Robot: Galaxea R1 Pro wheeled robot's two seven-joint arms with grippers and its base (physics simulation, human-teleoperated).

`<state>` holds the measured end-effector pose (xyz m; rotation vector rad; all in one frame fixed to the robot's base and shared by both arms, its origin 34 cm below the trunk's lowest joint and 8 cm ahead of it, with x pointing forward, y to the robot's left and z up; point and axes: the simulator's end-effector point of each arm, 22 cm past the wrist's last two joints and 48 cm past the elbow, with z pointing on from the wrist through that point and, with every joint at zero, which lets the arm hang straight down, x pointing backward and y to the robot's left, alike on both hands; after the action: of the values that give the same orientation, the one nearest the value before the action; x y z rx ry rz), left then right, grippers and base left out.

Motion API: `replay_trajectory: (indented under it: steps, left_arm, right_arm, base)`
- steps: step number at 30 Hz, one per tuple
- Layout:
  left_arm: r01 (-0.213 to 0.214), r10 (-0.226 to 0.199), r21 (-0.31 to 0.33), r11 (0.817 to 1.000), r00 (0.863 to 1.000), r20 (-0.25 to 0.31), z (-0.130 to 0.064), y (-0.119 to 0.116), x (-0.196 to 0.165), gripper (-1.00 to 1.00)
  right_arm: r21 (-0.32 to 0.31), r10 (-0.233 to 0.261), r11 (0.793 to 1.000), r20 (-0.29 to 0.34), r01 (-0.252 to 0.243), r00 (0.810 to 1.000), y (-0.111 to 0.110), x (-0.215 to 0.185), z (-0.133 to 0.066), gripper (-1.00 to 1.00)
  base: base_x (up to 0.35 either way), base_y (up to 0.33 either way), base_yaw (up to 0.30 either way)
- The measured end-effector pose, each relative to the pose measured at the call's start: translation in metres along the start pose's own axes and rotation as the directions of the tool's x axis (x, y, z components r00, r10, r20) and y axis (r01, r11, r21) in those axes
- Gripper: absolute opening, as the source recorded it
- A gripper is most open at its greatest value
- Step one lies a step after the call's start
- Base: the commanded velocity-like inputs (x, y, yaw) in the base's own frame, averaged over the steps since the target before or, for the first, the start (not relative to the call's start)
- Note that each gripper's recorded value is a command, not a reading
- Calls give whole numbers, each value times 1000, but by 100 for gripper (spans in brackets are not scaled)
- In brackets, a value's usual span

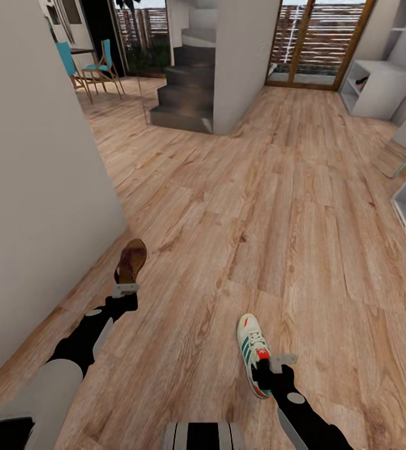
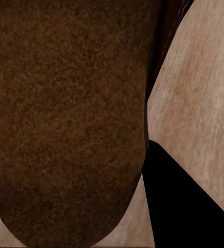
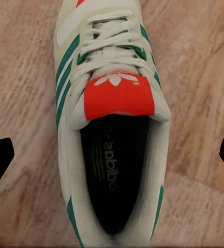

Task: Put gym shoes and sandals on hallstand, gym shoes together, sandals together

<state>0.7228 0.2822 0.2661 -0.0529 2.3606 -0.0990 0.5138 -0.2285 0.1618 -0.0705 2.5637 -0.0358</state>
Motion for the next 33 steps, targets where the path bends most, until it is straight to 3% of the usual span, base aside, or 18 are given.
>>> replay_trajectory:
  steps: [4,23,33]
  left_arm:
    - [5,-5,9,1000,1000,3,1,-8,-1,-100]
    - [13,-12,2,1000,994,-104,29,-2,69,-100]
    - [13,-13,2,1000,993,-114,31,-1,76,-100]
  right_arm:
    - [3,0,1000,1,0,1000,-2,0,0,100]
    - [-3,-1,1000,-103,1,995,1,56,18,100]
    - [-3,-1,1000,-112,1,994,1,61,19,100]
  base:
    - [0,0,-1]
    - [0,0,0]
    - [0,0,0]
